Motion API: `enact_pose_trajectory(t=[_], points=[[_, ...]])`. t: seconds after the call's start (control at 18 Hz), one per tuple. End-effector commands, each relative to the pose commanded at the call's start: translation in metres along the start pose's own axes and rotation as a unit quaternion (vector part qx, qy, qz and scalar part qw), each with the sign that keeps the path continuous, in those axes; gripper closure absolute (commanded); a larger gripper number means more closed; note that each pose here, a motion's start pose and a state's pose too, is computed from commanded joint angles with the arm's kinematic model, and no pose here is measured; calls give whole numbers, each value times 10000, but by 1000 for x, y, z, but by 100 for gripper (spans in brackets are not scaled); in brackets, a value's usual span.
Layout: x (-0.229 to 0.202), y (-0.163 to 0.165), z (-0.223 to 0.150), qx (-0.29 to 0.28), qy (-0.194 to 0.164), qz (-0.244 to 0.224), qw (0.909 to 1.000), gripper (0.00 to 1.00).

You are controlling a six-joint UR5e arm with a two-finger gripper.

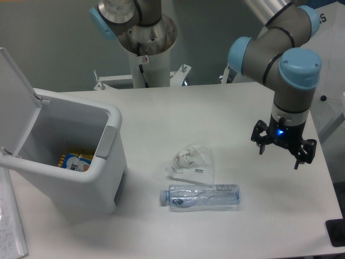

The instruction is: Open the trash can

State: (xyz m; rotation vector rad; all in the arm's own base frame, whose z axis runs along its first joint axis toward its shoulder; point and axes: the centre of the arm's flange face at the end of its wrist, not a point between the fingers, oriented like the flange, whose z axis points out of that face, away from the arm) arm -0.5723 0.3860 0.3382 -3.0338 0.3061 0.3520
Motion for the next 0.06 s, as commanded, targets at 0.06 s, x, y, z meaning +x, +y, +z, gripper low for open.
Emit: enact_pose_trajectory(t=[0.06], points=[[0,-1,0,3,-7,7,10000,0]])
